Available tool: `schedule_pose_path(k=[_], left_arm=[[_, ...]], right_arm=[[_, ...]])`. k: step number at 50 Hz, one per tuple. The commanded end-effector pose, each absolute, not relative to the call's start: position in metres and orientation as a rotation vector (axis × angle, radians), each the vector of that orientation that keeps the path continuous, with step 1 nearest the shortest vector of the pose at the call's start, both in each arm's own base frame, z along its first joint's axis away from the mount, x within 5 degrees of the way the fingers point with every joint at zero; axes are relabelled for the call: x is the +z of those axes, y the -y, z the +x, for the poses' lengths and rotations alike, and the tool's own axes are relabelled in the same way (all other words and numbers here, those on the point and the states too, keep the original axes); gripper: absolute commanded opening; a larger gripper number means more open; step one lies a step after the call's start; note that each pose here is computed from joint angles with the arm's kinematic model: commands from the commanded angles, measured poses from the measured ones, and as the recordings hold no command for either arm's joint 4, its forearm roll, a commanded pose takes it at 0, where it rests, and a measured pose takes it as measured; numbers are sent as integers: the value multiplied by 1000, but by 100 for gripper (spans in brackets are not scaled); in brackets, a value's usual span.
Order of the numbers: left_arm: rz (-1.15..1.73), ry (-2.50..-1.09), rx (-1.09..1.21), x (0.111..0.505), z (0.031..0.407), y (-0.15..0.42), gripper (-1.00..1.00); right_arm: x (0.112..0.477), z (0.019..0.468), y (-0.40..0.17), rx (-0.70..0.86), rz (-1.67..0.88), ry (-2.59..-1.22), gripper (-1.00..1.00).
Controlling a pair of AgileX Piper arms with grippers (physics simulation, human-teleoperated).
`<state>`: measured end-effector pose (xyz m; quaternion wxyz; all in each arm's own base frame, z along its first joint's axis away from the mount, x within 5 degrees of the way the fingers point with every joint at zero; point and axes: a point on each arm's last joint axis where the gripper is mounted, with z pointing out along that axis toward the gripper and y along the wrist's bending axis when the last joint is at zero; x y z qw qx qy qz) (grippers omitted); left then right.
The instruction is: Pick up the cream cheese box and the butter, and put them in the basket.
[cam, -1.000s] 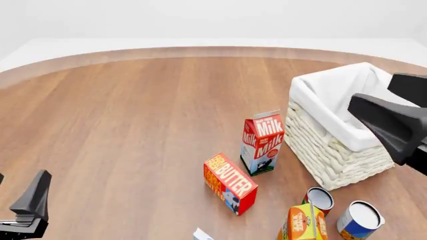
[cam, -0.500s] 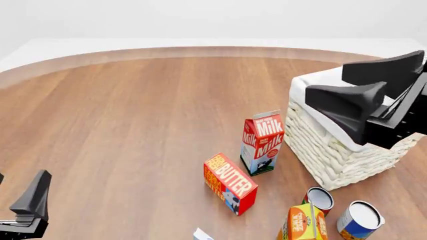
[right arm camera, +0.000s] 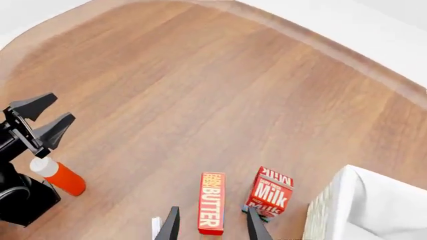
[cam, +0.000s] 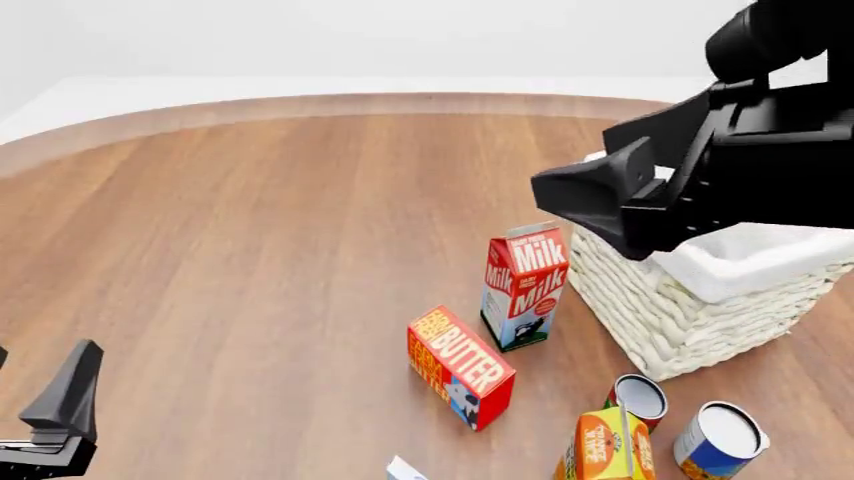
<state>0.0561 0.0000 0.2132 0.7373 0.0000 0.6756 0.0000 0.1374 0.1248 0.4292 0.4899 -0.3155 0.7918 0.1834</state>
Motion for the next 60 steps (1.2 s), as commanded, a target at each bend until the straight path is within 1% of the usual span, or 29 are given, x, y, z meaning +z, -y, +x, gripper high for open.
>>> schedule_pose_path(k=[1,5,13,18,25,28,39,46,56,60], left_arm=[[0,-1484,0,213,56,0,100],[0,-1484,0,213,56,0,100],[0,-1484,0,213,56,0,100],[0,-1484,0,213,56,0,100],[0,-1484,0,213,56,0,100],[0,-1484,0,213,56,0,100],[0,-1484,0,213,56,0,100],[0,-1484,0,213,56,0,100],[0,-1484,0,213,56,0,100],[0,-1484,0,213,56,0,100]], right_arm=[[419,148,-149,449,-847,-2009,100],[418,152,-155,447,-865,-2028,100],[399,159,-172,418,-942,-2124,100],[401,150,-184,465,-984,-2106,100],[400,151,-190,458,-1009,-2126,100],[391,150,-196,464,-1029,-2146,100],[372,152,-195,449,-1020,-2179,100],[369,154,-190,435,-1011,-2191,100],[377,164,-179,390,-989,-2174,100],[372,169,-176,369,-975,-2184,100]])
